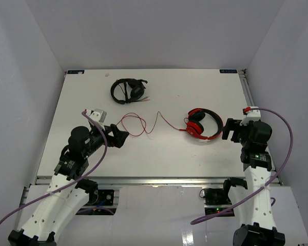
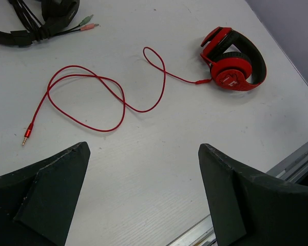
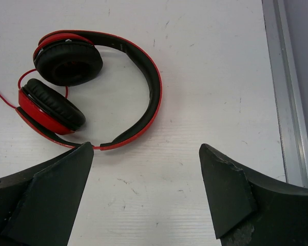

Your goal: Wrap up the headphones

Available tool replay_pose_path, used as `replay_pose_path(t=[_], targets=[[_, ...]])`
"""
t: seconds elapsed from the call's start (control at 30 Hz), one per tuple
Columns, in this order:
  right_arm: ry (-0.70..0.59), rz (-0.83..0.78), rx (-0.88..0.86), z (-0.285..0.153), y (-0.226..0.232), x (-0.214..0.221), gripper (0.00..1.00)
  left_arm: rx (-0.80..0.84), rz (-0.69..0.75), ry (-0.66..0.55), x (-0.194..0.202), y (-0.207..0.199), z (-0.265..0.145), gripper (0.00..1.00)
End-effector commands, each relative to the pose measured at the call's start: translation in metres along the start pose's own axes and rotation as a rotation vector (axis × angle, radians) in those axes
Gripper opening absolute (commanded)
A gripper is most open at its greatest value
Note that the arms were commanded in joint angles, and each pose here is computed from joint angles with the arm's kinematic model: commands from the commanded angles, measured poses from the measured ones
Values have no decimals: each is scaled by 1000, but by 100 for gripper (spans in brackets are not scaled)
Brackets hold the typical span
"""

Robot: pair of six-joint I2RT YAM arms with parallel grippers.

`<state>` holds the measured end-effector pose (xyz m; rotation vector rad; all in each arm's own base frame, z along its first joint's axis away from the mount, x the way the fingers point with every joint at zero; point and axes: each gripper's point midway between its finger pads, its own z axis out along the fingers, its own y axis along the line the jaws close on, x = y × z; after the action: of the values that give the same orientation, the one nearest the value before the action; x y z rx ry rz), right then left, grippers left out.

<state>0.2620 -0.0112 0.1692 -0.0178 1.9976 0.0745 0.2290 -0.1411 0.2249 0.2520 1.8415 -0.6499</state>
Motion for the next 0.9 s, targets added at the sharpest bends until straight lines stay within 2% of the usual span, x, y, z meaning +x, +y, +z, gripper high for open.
replay_pose_path(t=[0.0, 0.13, 0.3, 0.4, 0.57, 0.63, 0.7, 0.8, 0.87], targets=[[-60, -35, 1, 0, -1, -13, 90, 16, 15, -18, -2, -3, -1, 98], [-50, -84, -75, 1, 10, -9, 90, 17, 15, -17, -2, -3, -1, 98], [-70, -270, -452, -8, 66, -8, 90, 17, 14, -15, -2, -3, -1, 98], [-49, -321, -534, -8, 74, -7, 90, 15, 14, -14, -2, -2, 0, 98], [128, -219, -352, 33, 35, 2, 90, 15, 13, -9, 0, -2, 1, 98], [215, -100, -222, 50, 14, 12, 94, 14, 12, -11, -1, -2, 1, 98], [213, -18, -126, 64, 0, 4, 97, 13, 14, -12, -1, -1, 0, 98], [221, 73, -74, 79, -7, 5, 100, 8, 14, -13, -1, 0, 0, 98], [246, 101, -40, 87, -13, 12, 95, 8, 12, -8, 1, 0, 1, 98]])
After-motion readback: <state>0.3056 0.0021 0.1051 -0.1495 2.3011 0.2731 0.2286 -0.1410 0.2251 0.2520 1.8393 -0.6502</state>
